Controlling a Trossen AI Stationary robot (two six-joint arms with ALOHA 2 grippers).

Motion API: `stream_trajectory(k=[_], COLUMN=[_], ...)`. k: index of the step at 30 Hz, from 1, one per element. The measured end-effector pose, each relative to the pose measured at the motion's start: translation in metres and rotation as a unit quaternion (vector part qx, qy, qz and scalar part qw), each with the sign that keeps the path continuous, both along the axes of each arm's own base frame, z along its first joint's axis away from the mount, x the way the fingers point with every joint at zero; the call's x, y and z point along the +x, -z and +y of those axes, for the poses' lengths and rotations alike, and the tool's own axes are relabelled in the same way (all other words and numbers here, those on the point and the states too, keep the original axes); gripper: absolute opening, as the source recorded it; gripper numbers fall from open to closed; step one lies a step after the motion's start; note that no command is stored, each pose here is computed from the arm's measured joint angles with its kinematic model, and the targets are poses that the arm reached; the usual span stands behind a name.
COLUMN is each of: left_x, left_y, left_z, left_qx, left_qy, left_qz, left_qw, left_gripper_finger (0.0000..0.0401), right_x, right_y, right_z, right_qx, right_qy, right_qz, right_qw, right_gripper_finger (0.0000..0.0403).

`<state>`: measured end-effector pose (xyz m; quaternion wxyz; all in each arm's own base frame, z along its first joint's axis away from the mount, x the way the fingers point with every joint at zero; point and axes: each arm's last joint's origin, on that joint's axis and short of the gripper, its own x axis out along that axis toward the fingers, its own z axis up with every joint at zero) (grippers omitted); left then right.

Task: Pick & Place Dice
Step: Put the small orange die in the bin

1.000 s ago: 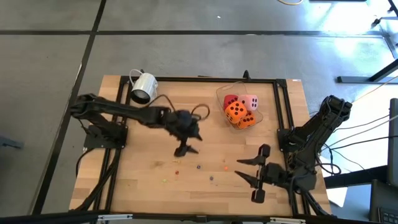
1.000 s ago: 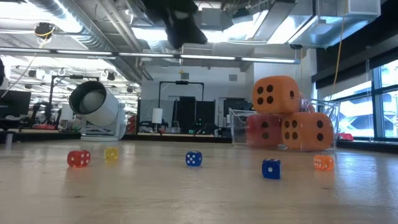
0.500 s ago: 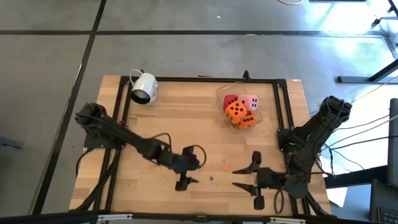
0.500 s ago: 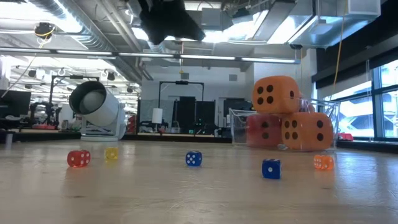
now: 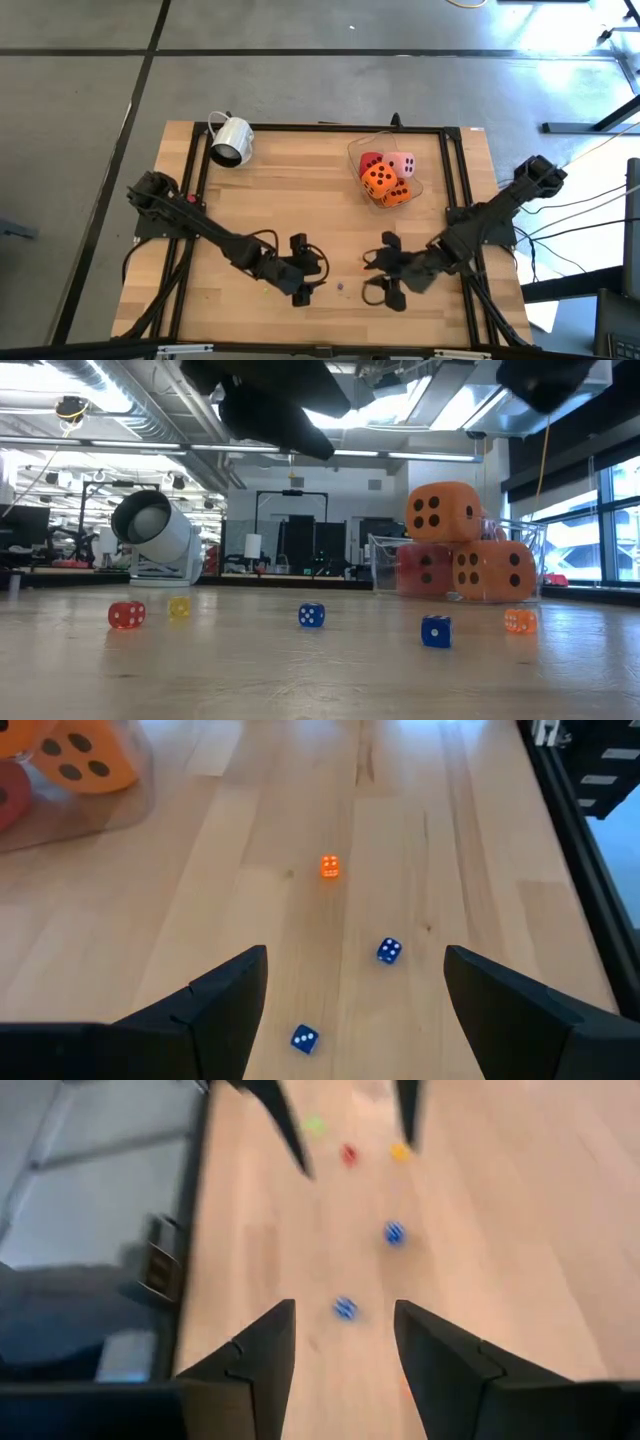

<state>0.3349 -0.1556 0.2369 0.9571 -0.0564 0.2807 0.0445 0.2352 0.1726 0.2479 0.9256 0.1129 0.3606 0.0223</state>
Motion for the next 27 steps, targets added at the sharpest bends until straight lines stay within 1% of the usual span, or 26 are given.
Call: stream_trajectory(k=[2, 3, 5, 8, 10, 14, 16, 22, 27], left_x=[0.0, 0.0, 0.0, 0.0, 0.0, 0.0, 0.001, 0.001, 0.001], left_y=[0.0, 0.0, 0.0, 0.0, 0.0, -0.001, -0.001, -0.001, -0.001], left_z=[-0.001, -0.001, -0.001, -0.001, -0.001, -0.001, -0.001, -0.001, -0.001], left_qx=[0.0, 0.0, 0.004, 0.011, 0.011, 0.011, 0.01, 0.01, 0.011], left_qy=[0.0, 0.001, 0.003, 0.008, 0.007, 0.005, 0.005, 0.005, 0.005], left_qz=[-0.002, -0.001, -0.001, -0.002, -0.002, -0.005, -0.008, -0.009, -0.007], left_qw=[1.0, 1.0, 1.0, 1.0, 1.0, 1.0, 1.0, 1.0, 1.0], left_gripper_finger=[0.0294, 0.0294, 0.0294, 0.0294, 0.0294, 0.0294, 0.0294, 0.0294, 0.0294], right_x=[0.0, 0.0, -0.002, -0.003, -0.002, 0.004, 0.009, 0.025, 0.035], right_y=[0.004, 0.005, 0.007, 0.008, 0.009, 0.016, 0.023, 0.053, 0.072], right_z=[-0.006, -0.008, -0.01, -0.011, -0.011, -0.014, -0.017, -0.016, -0.01], right_qx=[-0.018, -0.036, -0.074, -0.118, -0.14, -0.172, -0.177, -0.162, -0.143], right_qy=[-0.005, -0.014, -0.04, -0.079, -0.1, -0.111, -0.113, -0.138, -0.175], right_qz=[0.024, 0.03, 0.04, 0.043, 0.04, 0.05, 0.066, 0.121, 0.134], right_qw=[1.0, 0.999, 0.996, 0.989, 0.984, 0.977, 0.975, 0.97, 0.965], right_gripper_finger=[0.0173, 0.0173, 0.0173, 0.0173, 0.0173, 0.0173, 0.0173, 0.0173, 0.0173])
